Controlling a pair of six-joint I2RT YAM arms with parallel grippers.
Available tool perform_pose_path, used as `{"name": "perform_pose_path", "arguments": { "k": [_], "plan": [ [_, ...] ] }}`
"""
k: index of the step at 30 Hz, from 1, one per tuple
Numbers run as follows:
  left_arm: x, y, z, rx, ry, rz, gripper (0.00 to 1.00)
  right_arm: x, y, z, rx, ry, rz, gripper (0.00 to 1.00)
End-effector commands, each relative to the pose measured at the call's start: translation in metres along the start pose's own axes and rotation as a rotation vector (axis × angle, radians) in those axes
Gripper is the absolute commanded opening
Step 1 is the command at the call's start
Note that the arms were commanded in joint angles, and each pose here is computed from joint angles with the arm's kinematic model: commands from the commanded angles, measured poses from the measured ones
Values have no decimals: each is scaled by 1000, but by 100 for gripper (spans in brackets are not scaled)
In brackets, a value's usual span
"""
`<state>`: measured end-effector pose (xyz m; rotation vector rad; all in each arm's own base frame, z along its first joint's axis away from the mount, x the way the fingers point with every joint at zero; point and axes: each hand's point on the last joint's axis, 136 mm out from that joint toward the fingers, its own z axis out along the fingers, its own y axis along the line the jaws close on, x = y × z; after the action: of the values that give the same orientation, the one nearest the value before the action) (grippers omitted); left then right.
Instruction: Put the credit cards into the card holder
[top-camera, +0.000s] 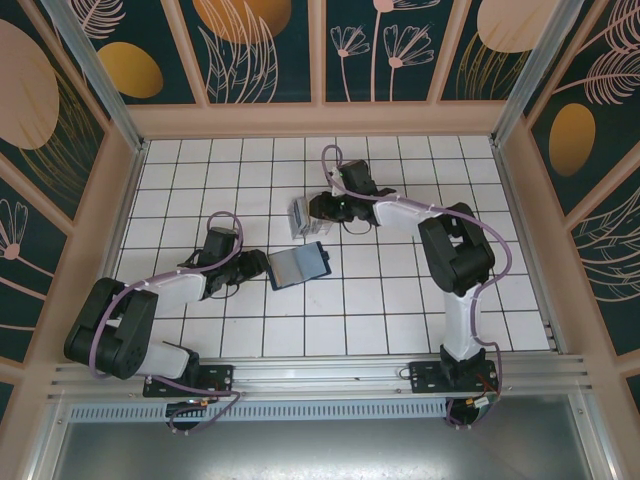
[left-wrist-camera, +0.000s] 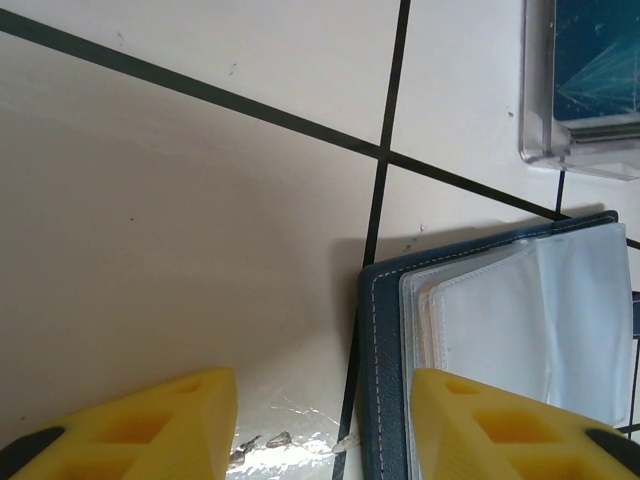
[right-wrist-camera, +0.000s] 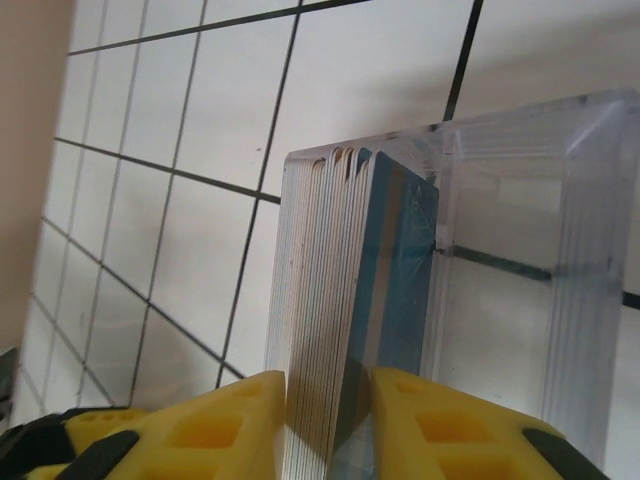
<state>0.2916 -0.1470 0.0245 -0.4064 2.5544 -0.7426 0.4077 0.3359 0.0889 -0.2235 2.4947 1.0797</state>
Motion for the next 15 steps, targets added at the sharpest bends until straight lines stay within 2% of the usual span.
{"name": "perform_pose_path", "arguments": {
  "k": [1,9,15],
  "plan": [
    [10,-2,5,28,37,-5,50,-17,24,-22,-131,-45,1,27],
    [10,-6,6,41,55,-6,48,-14,18,-22,-119,-48,13,19],
    [11,-3,5,34,53,-11,48,-16,11,-29,-44,-70,-8,10]
  ]
}}
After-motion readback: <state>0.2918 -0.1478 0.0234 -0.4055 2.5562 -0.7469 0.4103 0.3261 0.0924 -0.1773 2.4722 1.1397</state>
